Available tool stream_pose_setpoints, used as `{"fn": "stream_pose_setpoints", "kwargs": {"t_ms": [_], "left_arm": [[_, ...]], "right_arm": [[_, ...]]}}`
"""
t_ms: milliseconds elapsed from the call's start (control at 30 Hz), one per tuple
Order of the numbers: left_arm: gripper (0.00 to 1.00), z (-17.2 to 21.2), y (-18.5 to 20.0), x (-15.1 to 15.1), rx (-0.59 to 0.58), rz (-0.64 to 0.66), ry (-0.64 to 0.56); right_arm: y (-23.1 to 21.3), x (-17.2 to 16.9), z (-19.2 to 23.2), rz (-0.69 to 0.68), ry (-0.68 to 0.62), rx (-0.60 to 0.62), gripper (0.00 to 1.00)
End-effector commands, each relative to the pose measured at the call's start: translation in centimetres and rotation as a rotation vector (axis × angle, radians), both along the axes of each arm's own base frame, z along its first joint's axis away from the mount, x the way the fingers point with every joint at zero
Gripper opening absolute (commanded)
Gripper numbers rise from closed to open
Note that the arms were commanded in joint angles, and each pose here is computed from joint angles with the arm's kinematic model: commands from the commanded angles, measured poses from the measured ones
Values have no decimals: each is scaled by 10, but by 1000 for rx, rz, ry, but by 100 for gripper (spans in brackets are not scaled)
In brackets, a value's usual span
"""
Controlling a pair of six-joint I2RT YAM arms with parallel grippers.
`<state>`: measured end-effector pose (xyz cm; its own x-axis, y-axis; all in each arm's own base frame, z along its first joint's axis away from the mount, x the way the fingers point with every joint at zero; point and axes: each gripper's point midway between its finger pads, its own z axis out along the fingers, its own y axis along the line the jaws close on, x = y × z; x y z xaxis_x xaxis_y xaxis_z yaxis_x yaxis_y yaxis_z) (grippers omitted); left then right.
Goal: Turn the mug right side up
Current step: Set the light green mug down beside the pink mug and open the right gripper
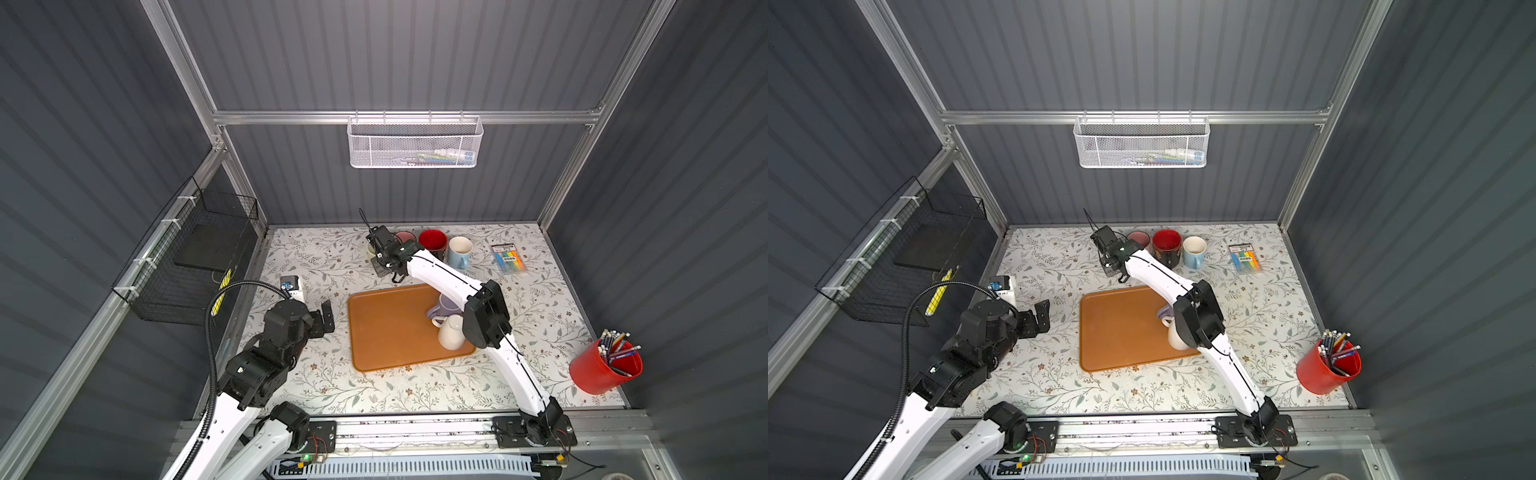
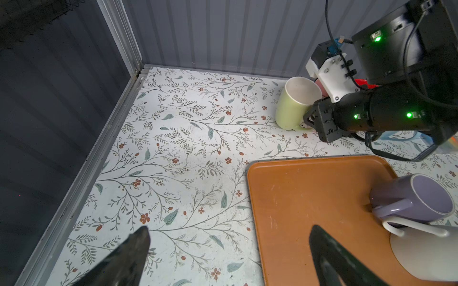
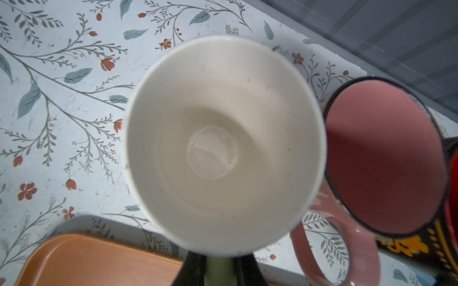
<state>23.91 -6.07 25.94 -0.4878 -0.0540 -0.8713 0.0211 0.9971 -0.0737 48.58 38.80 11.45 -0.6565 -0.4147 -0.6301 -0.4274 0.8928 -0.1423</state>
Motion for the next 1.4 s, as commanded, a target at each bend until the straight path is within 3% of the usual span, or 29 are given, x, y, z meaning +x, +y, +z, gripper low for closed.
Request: {"fn": "stream_pose_setpoints", "kwargs": {"t_ms": [0,1033,1167,1367], "left_arm": [[100,-7,-3,1,13,-19,14],[100,-10,-5,3,29,-26,24],[100,-10,-5,3,29,-27,22],[100,-10,-5,3,33,-33,23]], "right_arm": [[1,22,29,-46,-88,67,0],[0,27,-5,-46,-48,39,0],[-1,26,-7,-46,-43,35,4],[1,22,-7,-39,-30,39,22]]}}
